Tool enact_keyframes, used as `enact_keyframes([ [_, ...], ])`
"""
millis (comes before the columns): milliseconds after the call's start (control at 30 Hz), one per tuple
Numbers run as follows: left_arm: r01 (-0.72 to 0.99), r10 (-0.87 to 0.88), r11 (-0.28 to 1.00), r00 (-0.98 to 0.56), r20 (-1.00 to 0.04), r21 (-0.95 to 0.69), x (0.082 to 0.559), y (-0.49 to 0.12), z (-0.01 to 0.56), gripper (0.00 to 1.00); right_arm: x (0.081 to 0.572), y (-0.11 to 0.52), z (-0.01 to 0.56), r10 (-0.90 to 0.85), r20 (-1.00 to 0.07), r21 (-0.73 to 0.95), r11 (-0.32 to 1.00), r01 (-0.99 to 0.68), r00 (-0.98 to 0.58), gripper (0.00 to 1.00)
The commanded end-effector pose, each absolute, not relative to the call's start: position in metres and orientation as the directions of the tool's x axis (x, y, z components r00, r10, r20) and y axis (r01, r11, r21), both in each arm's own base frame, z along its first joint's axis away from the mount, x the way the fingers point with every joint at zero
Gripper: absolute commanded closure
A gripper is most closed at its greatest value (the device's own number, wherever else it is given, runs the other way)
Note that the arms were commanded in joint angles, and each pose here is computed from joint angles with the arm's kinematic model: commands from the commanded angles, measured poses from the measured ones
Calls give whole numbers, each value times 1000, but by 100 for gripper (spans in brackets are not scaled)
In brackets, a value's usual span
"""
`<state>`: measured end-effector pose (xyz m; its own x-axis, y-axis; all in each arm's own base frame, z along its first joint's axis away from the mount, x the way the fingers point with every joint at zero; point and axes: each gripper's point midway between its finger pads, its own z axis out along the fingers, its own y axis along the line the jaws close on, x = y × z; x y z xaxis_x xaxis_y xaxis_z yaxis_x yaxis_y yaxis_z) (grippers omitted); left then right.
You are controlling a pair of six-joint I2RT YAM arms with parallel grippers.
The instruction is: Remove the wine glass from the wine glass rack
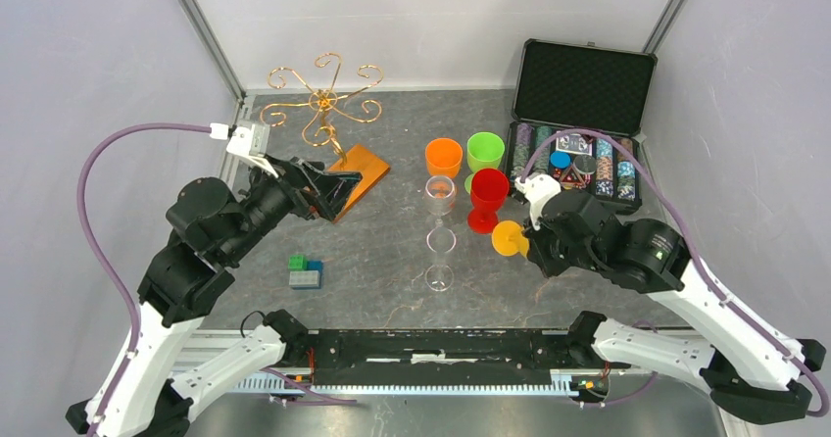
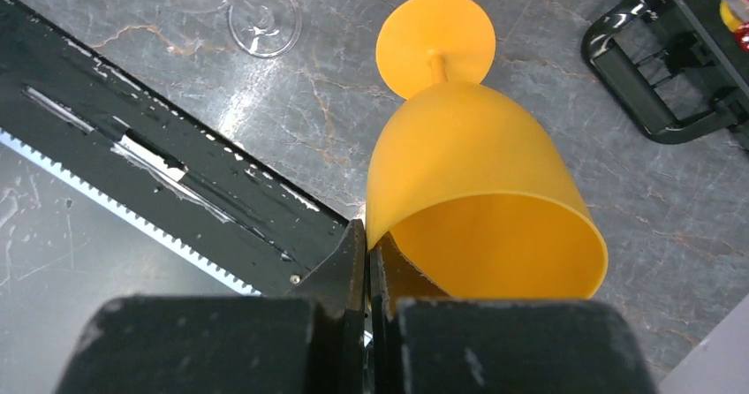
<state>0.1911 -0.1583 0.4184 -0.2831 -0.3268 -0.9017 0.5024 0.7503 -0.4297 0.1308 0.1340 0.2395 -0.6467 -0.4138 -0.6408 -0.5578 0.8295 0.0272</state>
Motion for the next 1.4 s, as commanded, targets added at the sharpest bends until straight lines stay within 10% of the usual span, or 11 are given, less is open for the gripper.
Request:
enact_keyframes([
  [0,483,-286,795,-236,-929,-368,196,-149,414,0,120,138,229,-452,-600,57,799,-598,-660,100],
  [733,362,-293,853,-264,-919,-376,198,-127,385,0,140,173,159,-677,-392,-9,680,-733,-623,76],
  [1067,351,-314,859,-217,-924,-374,192,-115,393,0,160,184,164,-634,-474,-42,709,-704,-611,100],
  [1367,342,-331,857,-206,-921,-384,188,-109,396,0,171,197,179,-628,-514,-44,700,-713,-584,100],
])
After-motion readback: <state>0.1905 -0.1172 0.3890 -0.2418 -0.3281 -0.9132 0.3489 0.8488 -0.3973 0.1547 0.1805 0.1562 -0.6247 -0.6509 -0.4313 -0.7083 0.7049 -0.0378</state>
